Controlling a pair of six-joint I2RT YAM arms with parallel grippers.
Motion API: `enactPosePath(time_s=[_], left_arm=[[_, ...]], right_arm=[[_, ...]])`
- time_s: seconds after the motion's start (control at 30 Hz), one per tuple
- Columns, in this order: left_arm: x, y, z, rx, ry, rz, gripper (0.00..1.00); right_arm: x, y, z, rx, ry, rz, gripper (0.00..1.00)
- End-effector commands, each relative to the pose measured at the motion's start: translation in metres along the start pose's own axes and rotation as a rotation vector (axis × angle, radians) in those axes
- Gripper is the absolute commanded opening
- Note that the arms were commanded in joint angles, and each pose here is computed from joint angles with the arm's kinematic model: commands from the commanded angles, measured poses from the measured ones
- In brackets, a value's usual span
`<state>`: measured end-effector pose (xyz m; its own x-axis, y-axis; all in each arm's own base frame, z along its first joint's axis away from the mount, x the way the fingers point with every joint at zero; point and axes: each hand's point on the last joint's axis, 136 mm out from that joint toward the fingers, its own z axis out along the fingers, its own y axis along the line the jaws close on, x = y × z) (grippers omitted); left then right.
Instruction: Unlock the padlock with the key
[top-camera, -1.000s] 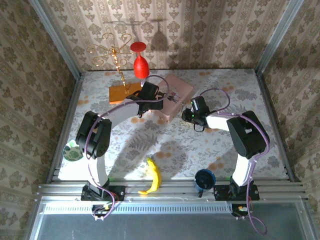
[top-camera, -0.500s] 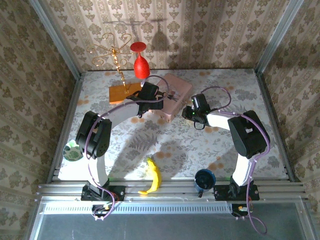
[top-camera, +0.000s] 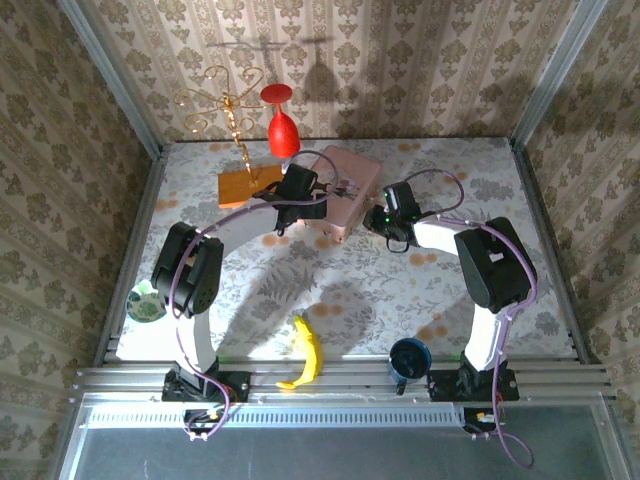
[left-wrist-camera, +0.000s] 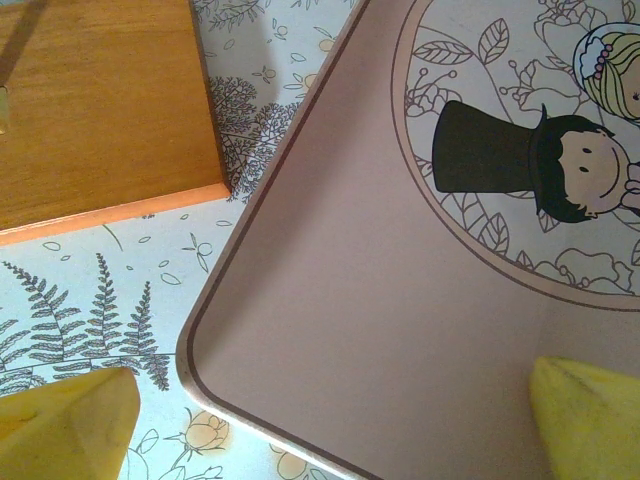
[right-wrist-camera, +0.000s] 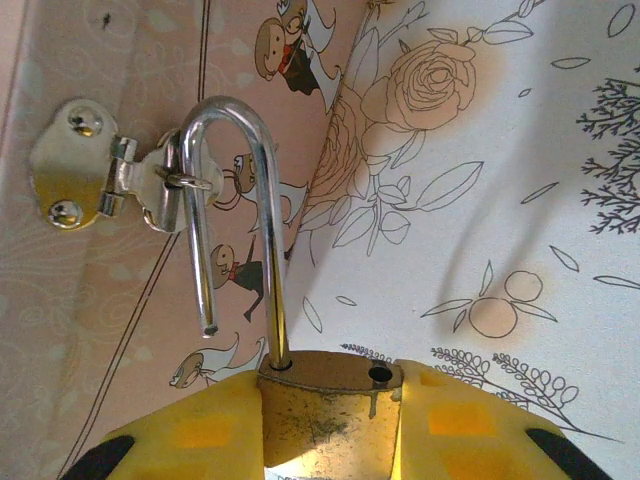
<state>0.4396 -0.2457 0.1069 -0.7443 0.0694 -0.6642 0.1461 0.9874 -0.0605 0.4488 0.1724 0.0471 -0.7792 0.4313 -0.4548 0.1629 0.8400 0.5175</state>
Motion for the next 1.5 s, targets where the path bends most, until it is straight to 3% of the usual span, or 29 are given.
enactPosePath(time_s=[0.0, 0.2, 1.1, 1.47], left_arm=[[0.028, 0.024, -0.001, -0.115, 0.115, 0.106, 1.00], [0.025, 0.020, 0.006, -0.141, 0.120, 0.160, 1.00], [0.050, 0.038, 0.017, -0.152, 0.194, 0.157, 1.00], [0.053, 0.044, 0.013, -0.147, 0.194, 0.139, 1.00]], right_arm=[[-0.035, -0.013, -0.001, 0.031, -0.107, 0.084, 0.00], [-0.037, -0.020, 0.000, 0.031, -0.105, 0.112, 0.00], [-0.073, -0.046, 0.006, 0.032, -0.110, 0.168, 0.00], [-0.065, -0.061, -0.025, 0.109, -0.096, 0.097, 0.00]])
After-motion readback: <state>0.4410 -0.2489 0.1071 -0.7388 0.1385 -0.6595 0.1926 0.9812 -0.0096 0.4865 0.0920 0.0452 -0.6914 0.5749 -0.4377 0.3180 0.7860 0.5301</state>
